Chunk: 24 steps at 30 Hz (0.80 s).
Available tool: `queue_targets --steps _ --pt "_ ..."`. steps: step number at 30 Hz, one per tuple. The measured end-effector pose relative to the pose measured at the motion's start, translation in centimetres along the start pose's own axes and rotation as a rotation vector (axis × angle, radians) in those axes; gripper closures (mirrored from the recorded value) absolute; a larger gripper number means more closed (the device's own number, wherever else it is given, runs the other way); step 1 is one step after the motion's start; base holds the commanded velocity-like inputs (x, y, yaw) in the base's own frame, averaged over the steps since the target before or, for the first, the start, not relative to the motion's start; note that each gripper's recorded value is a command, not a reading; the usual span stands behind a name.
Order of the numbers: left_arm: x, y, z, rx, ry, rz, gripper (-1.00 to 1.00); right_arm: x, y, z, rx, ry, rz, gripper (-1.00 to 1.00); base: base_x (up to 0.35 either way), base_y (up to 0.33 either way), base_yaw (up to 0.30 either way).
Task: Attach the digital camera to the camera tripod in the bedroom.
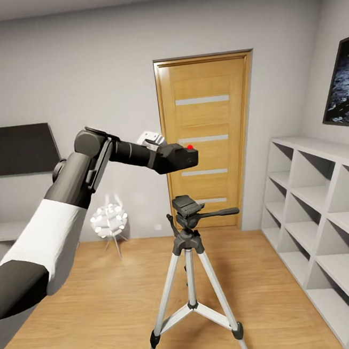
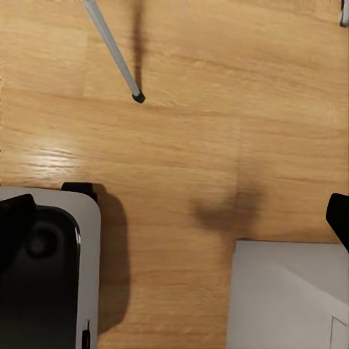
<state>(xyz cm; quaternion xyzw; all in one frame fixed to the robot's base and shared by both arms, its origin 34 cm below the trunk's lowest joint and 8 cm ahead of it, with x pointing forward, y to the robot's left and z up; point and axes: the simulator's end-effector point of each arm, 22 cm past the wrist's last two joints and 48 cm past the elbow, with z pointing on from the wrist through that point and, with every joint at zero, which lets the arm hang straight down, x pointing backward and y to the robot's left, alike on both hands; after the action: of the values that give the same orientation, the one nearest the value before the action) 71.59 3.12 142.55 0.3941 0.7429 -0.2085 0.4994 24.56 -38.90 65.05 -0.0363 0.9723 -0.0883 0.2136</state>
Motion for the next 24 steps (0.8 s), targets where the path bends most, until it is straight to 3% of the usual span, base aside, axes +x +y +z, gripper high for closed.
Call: queue_targets --steps 4,8,12,15,24 --pt "0.3 -0.1 -0.3 0.009 -0.031 -0.021 1.00 -0.1 0.0 0.0 0.000 -0.004 0.000 -1.00 0.000 0.000 0.000" --pt "-0.3 -0.7 -2.0 0.014 -0.121 -0.024 1.00 -0.1 0.0 0.0 0.000 -0.006 0.000 -1.00 0.000 0.000 0.000" --pt "-2.4 -1.3 -4.8 0.000 -0.226 0.002 1.00 -0.1 0.0 0.0 0.000 -0.006 0.000 -1.00 0.000 0.000 0.000" --pt "-3.3 -2.3 -6.1 0.000 -0.272 0.033 1.00 -0.1 0.0 0.0 0.000 -0.006 0.000 -1.00 0.000 0.000 0.000" --pt "-3.3 -4.2 -6.2 0.015 -0.303 0.057 1.00 -0.1 0.0 0.0 0.000 -0.007 0.000 -1.00 0.000 0.000 0.000"
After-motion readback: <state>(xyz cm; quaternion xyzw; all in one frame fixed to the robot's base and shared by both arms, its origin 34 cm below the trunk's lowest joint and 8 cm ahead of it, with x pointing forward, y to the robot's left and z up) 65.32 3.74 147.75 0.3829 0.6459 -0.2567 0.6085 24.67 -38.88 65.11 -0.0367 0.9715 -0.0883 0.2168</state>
